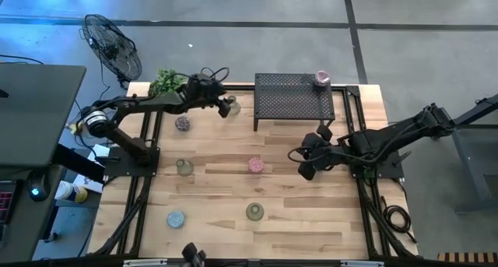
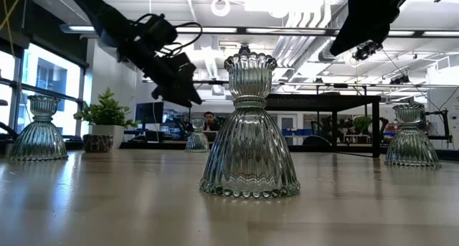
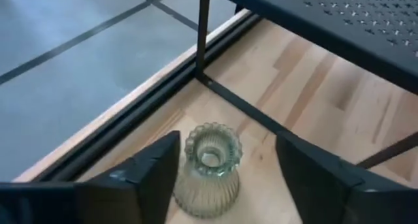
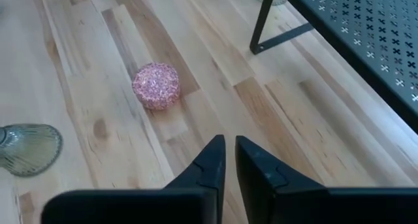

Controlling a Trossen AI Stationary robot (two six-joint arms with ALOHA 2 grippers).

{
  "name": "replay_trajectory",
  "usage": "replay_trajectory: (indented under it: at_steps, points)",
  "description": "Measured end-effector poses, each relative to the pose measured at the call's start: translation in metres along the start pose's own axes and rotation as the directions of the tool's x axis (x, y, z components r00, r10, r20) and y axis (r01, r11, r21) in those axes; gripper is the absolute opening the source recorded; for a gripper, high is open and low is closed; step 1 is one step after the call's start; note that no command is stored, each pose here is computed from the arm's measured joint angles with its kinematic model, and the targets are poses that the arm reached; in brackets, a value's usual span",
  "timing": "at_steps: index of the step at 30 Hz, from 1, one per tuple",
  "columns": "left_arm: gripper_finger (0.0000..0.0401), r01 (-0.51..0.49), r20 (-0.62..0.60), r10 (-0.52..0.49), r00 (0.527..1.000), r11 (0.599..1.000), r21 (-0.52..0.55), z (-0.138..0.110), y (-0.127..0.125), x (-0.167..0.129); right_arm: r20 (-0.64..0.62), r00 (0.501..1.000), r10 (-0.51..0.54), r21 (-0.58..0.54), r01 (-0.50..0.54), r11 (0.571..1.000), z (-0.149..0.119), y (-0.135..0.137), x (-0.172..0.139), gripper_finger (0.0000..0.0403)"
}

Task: Pick & Place candle stick holders
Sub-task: Put the green glass candle holder on the shelf

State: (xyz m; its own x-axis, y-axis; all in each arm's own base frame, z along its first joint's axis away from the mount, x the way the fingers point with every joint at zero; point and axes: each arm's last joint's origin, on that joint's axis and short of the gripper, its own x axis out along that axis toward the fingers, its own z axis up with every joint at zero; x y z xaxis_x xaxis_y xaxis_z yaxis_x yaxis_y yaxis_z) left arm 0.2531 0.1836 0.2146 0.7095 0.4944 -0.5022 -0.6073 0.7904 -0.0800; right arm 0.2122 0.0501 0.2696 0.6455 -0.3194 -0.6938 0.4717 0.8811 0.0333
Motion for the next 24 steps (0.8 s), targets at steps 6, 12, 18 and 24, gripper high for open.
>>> replay_trajectory:
  at_steps: [6, 12, 18, 24]
  points:
    - [0.0286, -0.057, -0.056, 0.059, 0.997, 0.998, 0.037, -0.002, 0.002, 0.026, 0.028, 0.999, 0.019, -0.025, -0.018, 1.000, 0.003, 0.002, 0.000, 0.0008]
    - [0.0287, -0.096, -0.069, 0.100, 0.993, 0.994, 0.058, -0.003, 0.004, 0.037, 0.041, 0.999, 0.030, -0.043, -0.028, 0.999, 0.004, 0.003, 0.000, 0.0002]
    - [0.0287, -0.097, -0.121, 0.104, 0.987, 0.993, 0.063, -0.014, 0.005, 0.046, 0.048, 0.998, 0.034, -0.053, -0.031, 0.998, 0.005, 0.004, 0.000, 0.0002]
    - [0.0268, -0.093, -0.137, 0.103, 0.985, 0.993, 0.077, -0.018, 0.005, 0.050, 0.051, 0.998, 0.031, -0.053, -0.028, 0.998, 0.005, 0.004, 0.000, 0.0002]
